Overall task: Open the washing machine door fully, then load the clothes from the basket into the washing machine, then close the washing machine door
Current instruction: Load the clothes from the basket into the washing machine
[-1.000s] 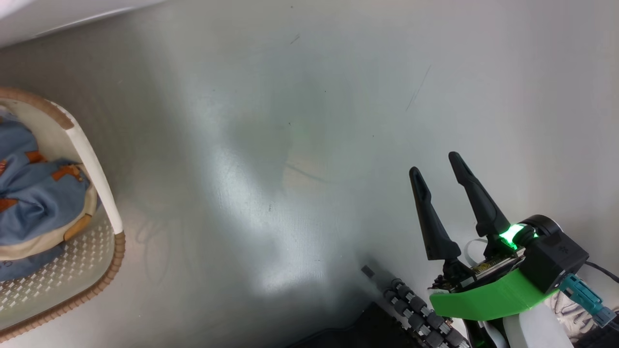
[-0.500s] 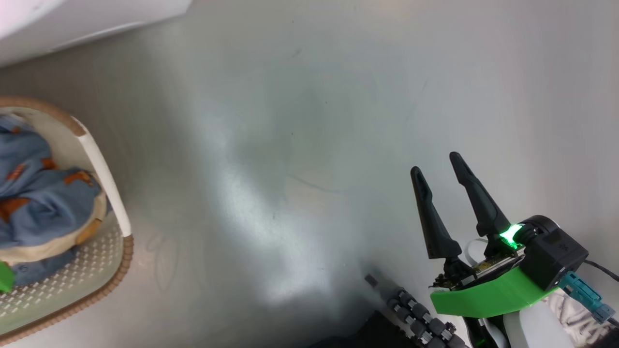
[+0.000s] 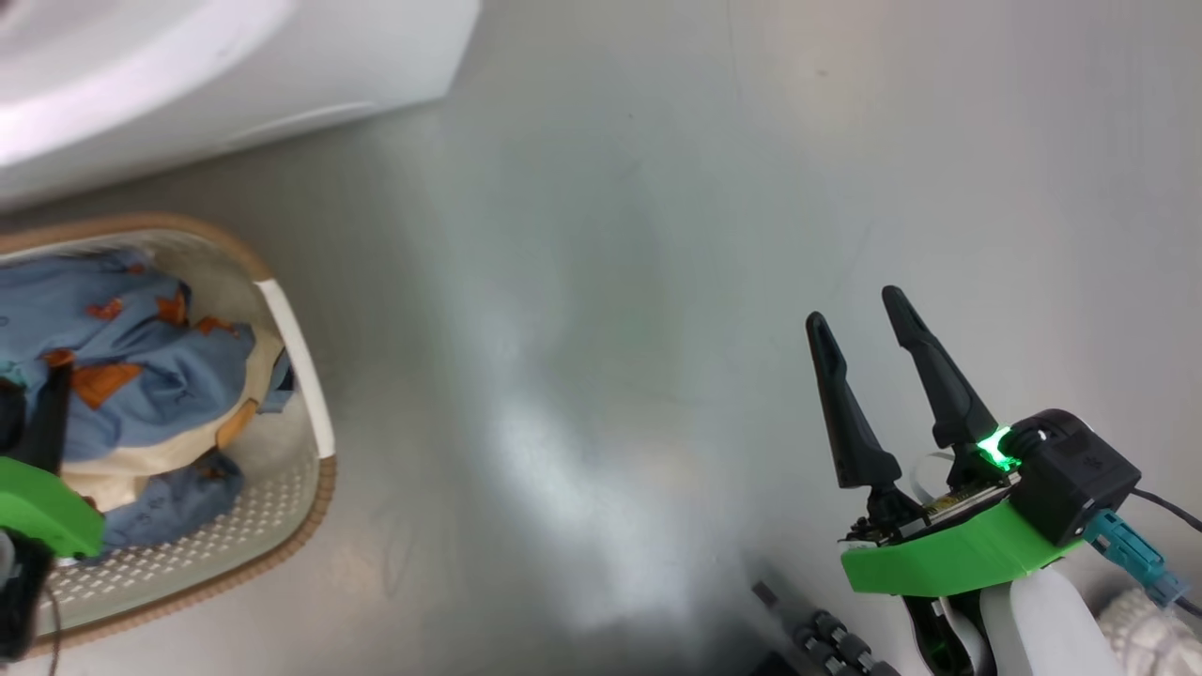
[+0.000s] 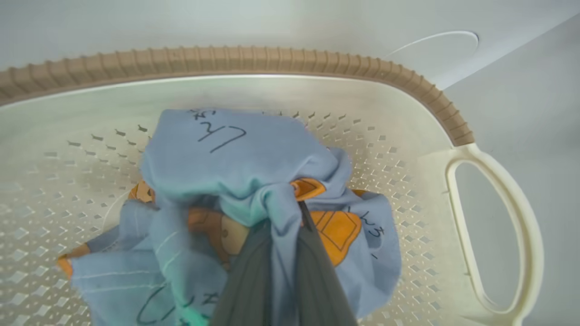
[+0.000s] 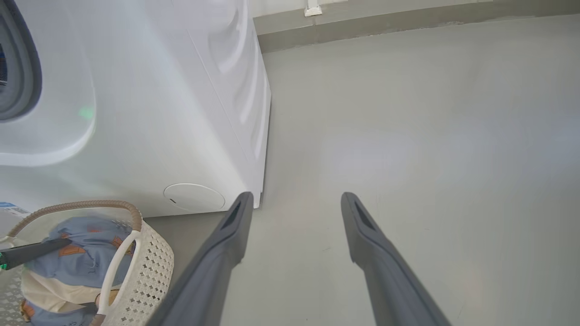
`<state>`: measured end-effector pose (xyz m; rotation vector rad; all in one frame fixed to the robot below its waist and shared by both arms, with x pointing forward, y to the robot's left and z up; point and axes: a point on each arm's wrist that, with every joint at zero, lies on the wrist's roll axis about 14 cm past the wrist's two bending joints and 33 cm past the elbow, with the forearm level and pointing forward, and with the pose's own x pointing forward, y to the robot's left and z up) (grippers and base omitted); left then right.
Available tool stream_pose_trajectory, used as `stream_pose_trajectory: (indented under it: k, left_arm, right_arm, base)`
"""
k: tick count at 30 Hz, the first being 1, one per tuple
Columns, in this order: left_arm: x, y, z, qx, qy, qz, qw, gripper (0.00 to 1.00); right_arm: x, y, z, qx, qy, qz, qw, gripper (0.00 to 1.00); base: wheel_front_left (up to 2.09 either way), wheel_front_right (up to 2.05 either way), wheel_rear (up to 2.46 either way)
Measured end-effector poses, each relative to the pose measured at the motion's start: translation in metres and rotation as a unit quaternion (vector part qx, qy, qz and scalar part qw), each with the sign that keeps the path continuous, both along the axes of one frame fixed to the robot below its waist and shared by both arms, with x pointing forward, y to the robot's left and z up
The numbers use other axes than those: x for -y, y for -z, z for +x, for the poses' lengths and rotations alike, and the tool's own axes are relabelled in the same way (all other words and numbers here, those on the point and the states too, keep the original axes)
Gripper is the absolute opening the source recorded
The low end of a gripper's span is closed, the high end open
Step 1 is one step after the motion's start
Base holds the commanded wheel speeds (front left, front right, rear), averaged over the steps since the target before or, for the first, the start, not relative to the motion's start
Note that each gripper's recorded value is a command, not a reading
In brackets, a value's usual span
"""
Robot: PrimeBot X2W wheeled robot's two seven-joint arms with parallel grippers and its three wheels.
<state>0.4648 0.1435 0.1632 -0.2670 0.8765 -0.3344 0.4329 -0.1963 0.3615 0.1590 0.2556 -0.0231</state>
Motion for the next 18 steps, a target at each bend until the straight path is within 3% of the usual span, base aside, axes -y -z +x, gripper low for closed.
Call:
stream_pose_trajectory:
  k: [18]
  left_arm:
    - [-0.01,-0.118,0.012,0.158,-0.068,-0.018,0.985,0.0]
  right_arm:
    - [-0.02,-0.047,0.011,0.064,-0.031,0.007,0.997,1.0]
  base:
    - [0.0,0.0,0.0]
